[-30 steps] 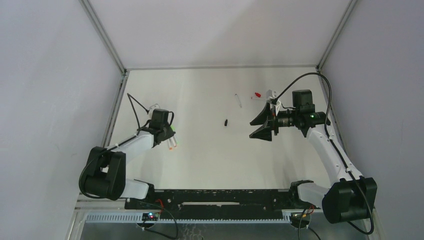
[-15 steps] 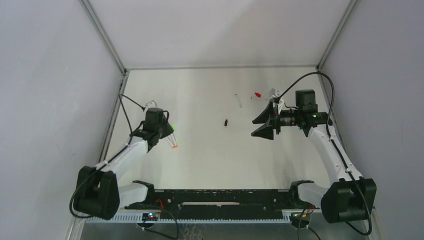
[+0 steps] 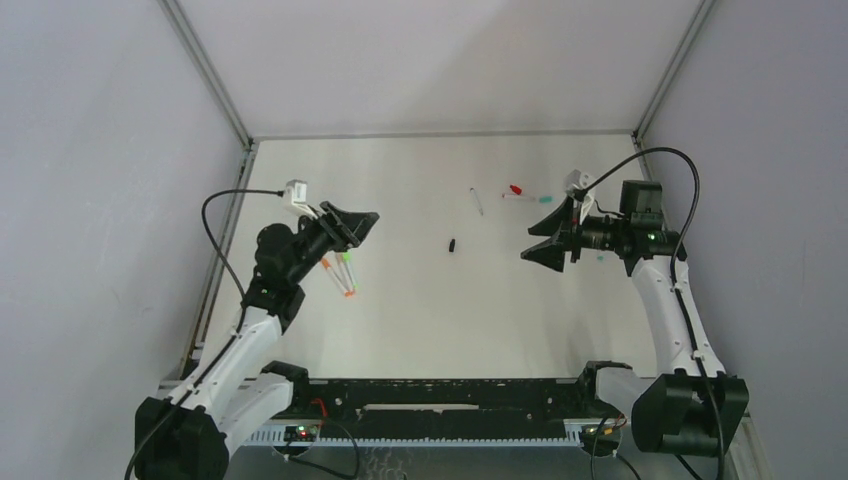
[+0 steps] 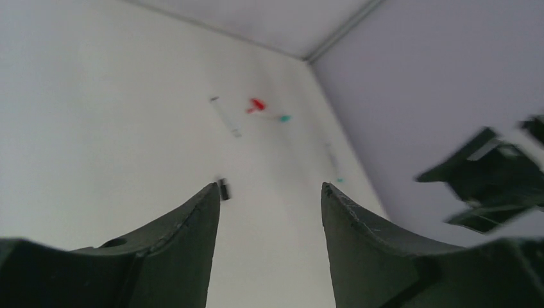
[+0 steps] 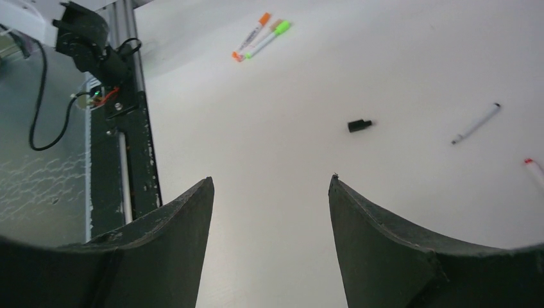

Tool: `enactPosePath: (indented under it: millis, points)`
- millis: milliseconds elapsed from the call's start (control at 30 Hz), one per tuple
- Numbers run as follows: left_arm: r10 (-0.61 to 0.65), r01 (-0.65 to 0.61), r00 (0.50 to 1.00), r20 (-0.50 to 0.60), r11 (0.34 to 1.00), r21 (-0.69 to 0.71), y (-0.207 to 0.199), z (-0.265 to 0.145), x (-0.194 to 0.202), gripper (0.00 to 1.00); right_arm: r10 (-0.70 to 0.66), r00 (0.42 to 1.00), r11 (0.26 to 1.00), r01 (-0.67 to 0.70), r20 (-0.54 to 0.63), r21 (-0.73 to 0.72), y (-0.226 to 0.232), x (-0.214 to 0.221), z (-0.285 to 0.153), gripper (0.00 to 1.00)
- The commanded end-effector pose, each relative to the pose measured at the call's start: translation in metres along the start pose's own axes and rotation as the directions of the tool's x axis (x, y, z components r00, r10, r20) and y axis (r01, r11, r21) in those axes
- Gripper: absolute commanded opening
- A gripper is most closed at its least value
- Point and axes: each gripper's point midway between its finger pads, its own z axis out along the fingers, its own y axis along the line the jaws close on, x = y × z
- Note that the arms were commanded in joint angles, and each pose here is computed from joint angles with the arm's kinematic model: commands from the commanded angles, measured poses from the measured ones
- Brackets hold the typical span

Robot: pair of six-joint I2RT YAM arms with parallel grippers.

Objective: Insert the pens into the pen caps
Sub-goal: Place the pen at the center of the board, then pick up the pen from the center of the board.

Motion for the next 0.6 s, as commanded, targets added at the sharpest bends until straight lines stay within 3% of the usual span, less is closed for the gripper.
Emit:
enactPosePath:
  millis: [0,133,200,333,567]
  points:
    - [-0.037,0.011,0.997,0.074,0.944,0.330,-0.074,-0.014,-0.032,0.63,-0.026,1.000,0.996,0.026,0.000,0.089,-0.015,0.002,-0.013,0.73]
    - [0.065,-0.098,0.993,0.103,0.925,0.367,-0.107,-0.036,-0.055,0.74,-0.023,1.000,0.982,0.026,-0.018,0.186,-0.032,0.008,-0.025,0.74]
    - [0.154,-0.166,0.986,0.061,0.943,0.288,-0.101,-0.043,-0.055,0.78,-0.025,0.999,0.972,0.033,-0.038,0.233,-0.041,0.011,-0.029,0.74]
    - [0.285,-0.285,0.958,0.026,0.941,0.181,-0.080,-0.053,-0.048,0.99,-0.045,0.997,0.960,0.062,-0.065,0.273,-0.048,0.013,-0.033,0.74]
    - [0.431,-0.431,0.902,-0.022,0.902,0.025,-0.043,-0.070,-0.039,1.00,-0.054,0.993,0.959,0.082,-0.107,0.272,-0.055,0.016,-0.033,0.74]
